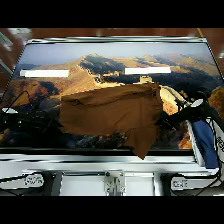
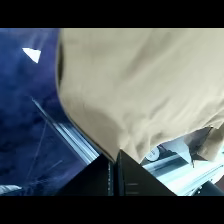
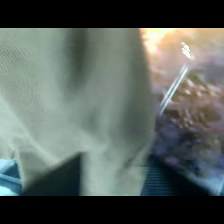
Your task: Fold the shirts.
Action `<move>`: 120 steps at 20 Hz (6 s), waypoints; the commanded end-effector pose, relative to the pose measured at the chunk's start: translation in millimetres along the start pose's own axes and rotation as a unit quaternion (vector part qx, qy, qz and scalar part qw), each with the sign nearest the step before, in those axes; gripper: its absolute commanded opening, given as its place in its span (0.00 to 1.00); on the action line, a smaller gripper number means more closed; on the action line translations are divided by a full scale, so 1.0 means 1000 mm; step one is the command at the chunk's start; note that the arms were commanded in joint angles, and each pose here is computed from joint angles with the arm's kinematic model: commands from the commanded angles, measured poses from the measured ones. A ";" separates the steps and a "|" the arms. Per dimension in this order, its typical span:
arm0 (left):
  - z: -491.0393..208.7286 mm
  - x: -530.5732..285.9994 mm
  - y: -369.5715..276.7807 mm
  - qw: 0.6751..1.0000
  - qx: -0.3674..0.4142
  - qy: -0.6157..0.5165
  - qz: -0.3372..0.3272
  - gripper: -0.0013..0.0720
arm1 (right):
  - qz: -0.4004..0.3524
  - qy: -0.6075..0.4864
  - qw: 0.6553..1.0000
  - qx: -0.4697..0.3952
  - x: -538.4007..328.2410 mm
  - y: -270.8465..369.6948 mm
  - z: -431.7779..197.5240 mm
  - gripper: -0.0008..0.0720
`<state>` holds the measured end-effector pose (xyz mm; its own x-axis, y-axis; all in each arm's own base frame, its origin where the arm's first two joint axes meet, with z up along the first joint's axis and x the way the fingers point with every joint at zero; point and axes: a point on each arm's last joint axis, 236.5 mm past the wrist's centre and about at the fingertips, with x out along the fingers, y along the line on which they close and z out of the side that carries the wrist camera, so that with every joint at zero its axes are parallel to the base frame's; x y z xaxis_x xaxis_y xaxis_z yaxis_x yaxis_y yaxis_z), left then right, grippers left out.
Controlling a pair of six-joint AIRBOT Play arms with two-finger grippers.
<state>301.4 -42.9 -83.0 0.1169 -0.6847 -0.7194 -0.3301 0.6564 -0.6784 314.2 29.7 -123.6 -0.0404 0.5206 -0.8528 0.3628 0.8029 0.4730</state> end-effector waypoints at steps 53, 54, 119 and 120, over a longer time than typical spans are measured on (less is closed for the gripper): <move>0.252 -0.039 -0.075 0.940 0.237 -0.217 0.115 0.08 | -0.031 -0.466 0.869 -0.162 -0.099 0.141 0.228 0.10; 0.255 -0.030 -0.070 0.942 0.234 -0.210 0.115 0.08 | -0.034 -0.455 0.875 -0.159 -0.088 0.136 0.229 0.10; -0.076 -0.049 0.084 0.987 -0.093 0.109 0.068 0.79 | -0.142 -0.092 0.985 0.031 -0.151 -0.079 -0.045 0.87; -0.082 -0.043 0.086 0.986 -0.100 0.115 0.065 0.79 | -0.131 -0.100 0.986 0.031 -0.149 -0.074 -0.041 0.86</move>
<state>224.9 36.2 -80.2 -0.1377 -0.6292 -0.7649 -0.4782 0.7186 -0.5050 255.7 -101.1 -14.8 -0.0061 0.1871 -0.9823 0.3995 0.9010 0.1691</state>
